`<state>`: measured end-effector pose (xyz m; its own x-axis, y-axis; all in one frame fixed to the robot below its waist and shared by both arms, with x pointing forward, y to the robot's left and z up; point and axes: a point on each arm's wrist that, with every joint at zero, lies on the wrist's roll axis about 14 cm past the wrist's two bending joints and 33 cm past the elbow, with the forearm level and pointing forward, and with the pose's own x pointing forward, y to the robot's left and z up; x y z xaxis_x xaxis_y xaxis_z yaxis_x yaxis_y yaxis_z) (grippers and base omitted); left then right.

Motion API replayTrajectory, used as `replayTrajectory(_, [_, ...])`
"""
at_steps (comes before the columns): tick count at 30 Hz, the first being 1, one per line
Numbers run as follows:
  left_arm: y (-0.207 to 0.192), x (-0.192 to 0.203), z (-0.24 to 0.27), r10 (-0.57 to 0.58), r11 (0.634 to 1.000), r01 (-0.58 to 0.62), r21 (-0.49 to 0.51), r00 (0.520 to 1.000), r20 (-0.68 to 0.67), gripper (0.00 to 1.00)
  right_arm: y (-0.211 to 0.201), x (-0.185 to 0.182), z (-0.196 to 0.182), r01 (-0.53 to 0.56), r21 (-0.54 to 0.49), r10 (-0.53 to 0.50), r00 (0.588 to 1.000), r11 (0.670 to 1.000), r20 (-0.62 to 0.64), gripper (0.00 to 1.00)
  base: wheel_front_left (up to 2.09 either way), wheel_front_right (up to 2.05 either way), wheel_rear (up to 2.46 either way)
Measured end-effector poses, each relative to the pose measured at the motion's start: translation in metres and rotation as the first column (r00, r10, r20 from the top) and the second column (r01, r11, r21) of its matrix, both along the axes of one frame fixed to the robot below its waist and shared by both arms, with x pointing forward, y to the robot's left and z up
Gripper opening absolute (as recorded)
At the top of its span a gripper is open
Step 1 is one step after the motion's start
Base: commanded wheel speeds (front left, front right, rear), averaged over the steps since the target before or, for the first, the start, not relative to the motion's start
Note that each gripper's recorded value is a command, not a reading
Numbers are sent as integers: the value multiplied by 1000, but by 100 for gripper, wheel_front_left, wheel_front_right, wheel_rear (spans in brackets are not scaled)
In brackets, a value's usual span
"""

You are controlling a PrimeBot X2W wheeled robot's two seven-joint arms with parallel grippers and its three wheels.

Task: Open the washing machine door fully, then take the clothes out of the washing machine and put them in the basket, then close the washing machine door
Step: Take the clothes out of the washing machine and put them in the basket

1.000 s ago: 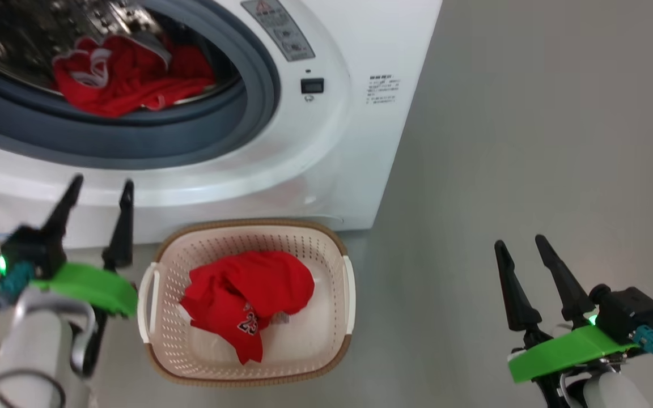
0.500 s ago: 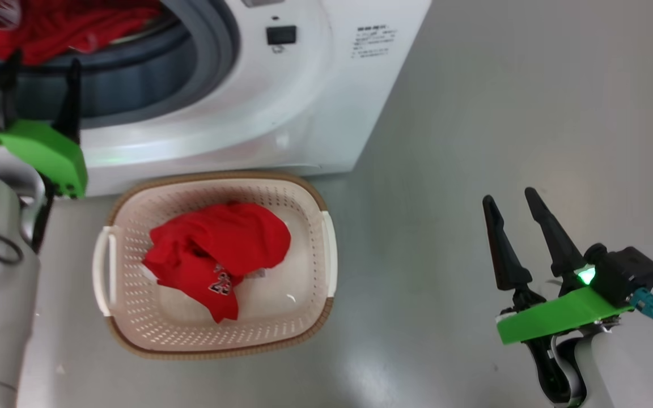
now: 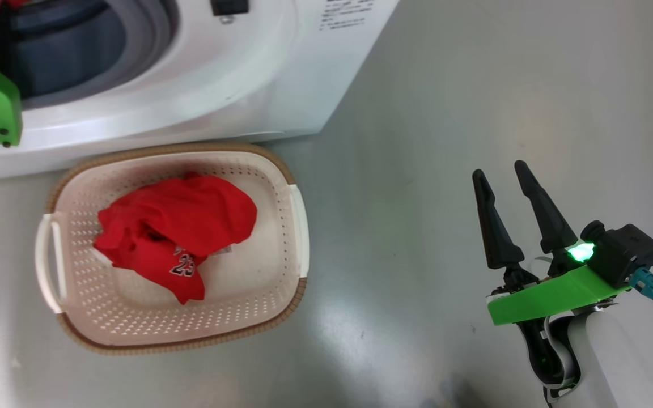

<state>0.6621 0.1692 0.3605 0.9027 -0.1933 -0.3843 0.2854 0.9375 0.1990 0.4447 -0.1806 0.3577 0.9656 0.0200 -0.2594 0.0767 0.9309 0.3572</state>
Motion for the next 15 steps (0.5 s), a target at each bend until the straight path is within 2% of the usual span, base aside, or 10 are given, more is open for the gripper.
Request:
replayTrajectory(10, [1, 18, -13, -1, 1000, 1, 16, 1000, -18, 100, -4, -5, -11, 8, -9, -8, 999, 1000, -33, 100, 0, 0, 0])
replayTrajectory(11, [1, 18, -14, 2, 1000, -2, 11, 1000, -19, 82, -5, -5, -12, 9, -10, -9, 999, 1000, -34, 100, 0, 0, 0])
replayTrajectory(12, [1, 18, -14, 2, 1000, -2, 10, 1000, -18, 51, -5, -5, -12, 10, -9, -10, 999, 1000, -34, 100, 0, 0, 0])
replayTrajectory(13, [1, 18, -14, 2, 1000, -2, 10, 1000, -18, 40, -5, -5, -12, 10, -9, -10, 999, 1000, -34, 100, 0, 0, 0])
replayTrajectory(14, [1, 18, -14, 1, 1000, -1, 9, 1000, -18, 0, -5, -5, -12, 10, -9, -11, 999, 1000, -34, 100, 0, 0, 0])
replayTrajectory(15, [1, 17, -15, 1, 1000, -1, 11, 1000, -21, 0, -5, -5, -11, 10, -9, -10, 999, 1000, -33, 100, 0, 0, 0])
